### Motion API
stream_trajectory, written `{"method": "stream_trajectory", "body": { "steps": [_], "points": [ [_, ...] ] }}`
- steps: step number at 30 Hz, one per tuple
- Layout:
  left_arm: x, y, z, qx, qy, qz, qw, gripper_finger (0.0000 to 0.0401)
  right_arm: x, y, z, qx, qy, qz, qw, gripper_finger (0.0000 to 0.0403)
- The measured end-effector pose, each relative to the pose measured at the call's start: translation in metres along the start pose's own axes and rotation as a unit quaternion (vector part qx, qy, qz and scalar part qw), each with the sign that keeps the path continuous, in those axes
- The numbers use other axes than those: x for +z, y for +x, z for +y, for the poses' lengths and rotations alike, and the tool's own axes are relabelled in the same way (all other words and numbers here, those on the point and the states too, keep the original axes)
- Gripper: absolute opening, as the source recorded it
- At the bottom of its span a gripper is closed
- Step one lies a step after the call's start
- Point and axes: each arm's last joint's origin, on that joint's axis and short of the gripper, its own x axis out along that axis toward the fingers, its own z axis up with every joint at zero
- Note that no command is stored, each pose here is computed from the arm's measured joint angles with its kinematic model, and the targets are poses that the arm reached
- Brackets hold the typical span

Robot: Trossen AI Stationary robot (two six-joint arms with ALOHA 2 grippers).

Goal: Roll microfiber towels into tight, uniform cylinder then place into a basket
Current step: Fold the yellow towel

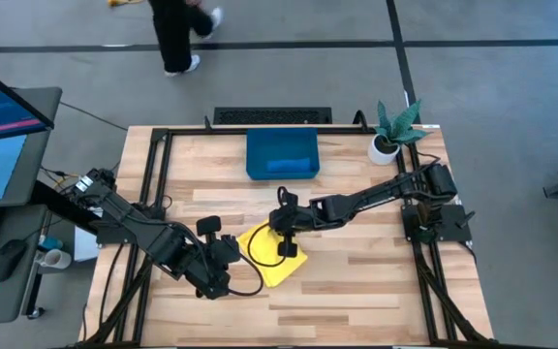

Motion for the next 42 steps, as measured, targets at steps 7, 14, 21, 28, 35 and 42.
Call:
{"method": "stream_trajectory", "body": {
  "steps": [7,14,21,28,35,42],
  "points": [
    [0.000,0.000,0.000,0.000,0.000,0.000,1.000,0.0000,0.002,0.000,-0.002,-0.001,-0.010,-0.007,1.000,0.0066],
    [0.000,0.000,0.000,0.000,0.000,0.000,1.000,0.0000,0.006,0.001,-0.006,-0.006,0.015,-0.028,0.999,0.0151],
    [0.000,0.000,0.000,0.000,0.000,0.000,1.000,0.0000,0.010,-0.013,-0.017,-0.014,0.027,-0.021,0.999,0.0214],
    [-0.008,0.017,-0.001,0.035,0.018,0.000,0.999,0.0000,0.014,-0.062,-0.019,-0.011,0.016,0.008,1.000,0.0198],
    [-0.024,0.066,-0.011,0.026,0.032,-0.036,0.998,0.0000,0.012,-0.103,-0.013,-0.002,-0.002,0.029,1.000,0.0160],
    [-0.030,0.119,-0.005,-0.027,0.060,-0.095,0.993,0.0000,0.004,-0.123,0.009,0.020,-0.034,0.058,0.998,0.0138]
  ]
}}
